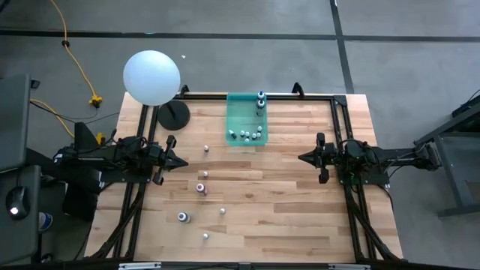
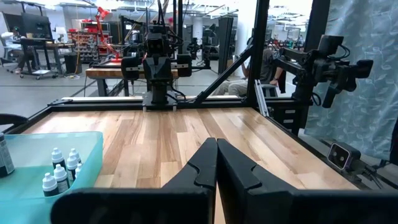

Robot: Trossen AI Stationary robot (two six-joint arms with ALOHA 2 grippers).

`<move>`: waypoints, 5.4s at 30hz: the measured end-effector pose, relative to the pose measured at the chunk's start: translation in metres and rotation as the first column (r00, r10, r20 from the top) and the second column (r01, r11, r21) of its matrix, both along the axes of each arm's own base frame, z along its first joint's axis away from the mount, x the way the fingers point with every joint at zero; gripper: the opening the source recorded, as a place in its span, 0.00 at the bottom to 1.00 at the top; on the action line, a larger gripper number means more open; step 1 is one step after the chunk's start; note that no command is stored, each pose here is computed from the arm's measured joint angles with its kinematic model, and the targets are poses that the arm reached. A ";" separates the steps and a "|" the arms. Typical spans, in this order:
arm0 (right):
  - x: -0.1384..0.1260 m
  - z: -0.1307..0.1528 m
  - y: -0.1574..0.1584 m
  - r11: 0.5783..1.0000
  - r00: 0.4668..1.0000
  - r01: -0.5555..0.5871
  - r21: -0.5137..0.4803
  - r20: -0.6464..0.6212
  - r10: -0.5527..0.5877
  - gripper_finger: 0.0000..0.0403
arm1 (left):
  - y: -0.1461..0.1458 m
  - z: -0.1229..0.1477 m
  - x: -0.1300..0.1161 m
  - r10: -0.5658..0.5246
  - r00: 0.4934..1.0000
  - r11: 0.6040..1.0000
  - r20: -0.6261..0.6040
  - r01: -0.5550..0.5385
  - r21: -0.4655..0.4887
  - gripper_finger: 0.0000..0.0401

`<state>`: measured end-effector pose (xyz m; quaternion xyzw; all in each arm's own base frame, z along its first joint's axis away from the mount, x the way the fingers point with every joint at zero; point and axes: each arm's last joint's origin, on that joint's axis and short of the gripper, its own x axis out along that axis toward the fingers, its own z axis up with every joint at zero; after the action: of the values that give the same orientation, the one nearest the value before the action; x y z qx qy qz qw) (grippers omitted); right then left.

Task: Pick & Place food coloring
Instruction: Put the pink food coloring bottle into the light blue bin

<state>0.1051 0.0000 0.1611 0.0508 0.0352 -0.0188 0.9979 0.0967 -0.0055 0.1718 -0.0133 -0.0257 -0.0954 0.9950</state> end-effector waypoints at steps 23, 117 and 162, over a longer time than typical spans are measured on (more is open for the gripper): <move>0.000 0.000 0.000 1.000 1.000 -0.001 0.000 0.000 0.001 0.00 | 0.000 0.000 0.000 -0.010 1.000 0.990 -0.026 0.006 -0.139 0.00; 0.000 -0.001 0.000 1.000 1.000 -0.001 0.000 -0.007 0.001 0.00 | -0.076 0.070 0.156 0.089 0.263 0.983 -0.961 0.130 0.126 0.46; 0.000 -0.001 0.000 1.000 1.000 -0.001 0.000 -0.007 0.001 0.00 | -0.076 0.056 0.161 0.118 0.249 0.979 -0.961 0.133 0.155 0.31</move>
<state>0.1051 0.0001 0.1604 0.0505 0.0388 -0.0184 0.9978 0.2576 -0.0817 0.2274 0.0330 0.5996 -0.0741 0.7962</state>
